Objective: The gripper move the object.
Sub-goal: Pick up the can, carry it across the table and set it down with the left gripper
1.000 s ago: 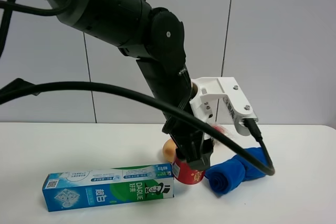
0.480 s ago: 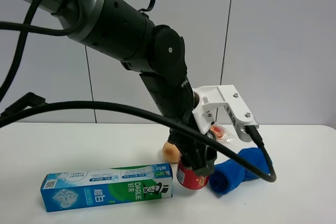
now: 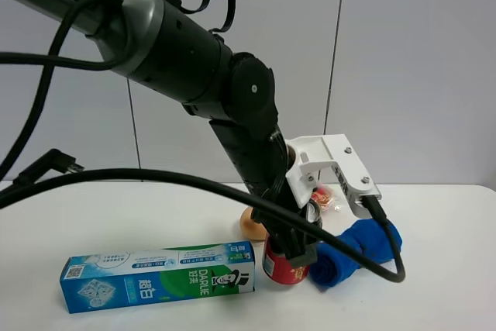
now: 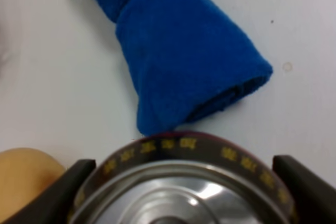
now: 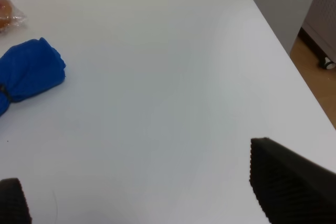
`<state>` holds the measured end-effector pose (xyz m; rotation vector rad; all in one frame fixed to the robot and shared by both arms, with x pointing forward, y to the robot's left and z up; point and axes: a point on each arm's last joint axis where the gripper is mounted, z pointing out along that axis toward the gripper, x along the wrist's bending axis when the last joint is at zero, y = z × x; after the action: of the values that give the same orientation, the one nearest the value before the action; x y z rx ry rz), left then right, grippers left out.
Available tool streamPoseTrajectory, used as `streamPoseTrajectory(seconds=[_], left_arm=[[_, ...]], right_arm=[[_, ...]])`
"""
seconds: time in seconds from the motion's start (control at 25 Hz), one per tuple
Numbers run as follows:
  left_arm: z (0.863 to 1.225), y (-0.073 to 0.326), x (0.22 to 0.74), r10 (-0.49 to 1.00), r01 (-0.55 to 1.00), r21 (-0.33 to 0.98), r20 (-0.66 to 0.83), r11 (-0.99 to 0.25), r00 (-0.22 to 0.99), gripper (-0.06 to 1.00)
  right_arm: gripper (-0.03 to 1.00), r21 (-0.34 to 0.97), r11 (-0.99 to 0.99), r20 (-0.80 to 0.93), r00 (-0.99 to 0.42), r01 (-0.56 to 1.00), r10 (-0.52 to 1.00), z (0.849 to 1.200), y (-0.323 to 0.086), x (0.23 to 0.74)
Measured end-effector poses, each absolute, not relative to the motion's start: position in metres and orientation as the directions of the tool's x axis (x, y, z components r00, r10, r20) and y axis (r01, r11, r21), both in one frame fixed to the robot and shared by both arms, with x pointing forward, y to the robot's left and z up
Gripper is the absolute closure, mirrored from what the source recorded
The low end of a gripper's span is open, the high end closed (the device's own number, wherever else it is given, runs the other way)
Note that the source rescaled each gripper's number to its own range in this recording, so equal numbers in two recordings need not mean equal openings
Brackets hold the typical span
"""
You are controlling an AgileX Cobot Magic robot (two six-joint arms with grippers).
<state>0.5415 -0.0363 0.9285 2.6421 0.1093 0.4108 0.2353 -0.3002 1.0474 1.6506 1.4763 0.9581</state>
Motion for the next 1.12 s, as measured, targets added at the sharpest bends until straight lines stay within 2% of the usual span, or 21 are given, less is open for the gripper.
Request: streamPoseTrajectory(seconds=[0.24, 1.12], left_arm=[[0.916, -0.037, 0.542, 0.141, 0.018, 0.438, 0.251, -0.899, 0.958, 0.94], [0.916, -0.037, 0.542, 0.141, 0.018, 0.438, 0.250, -0.899, 0.958, 0.92]], right_arm=[[-0.03, 0.880, -0.092, 0.067, 0.071, 0.466, 0.995, 1.047, -0.300, 0.235], [-0.03, 0.880, -0.092, 0.067, 0.071, 0.466, 0.995, 1.047, -0.300, 0.235]])
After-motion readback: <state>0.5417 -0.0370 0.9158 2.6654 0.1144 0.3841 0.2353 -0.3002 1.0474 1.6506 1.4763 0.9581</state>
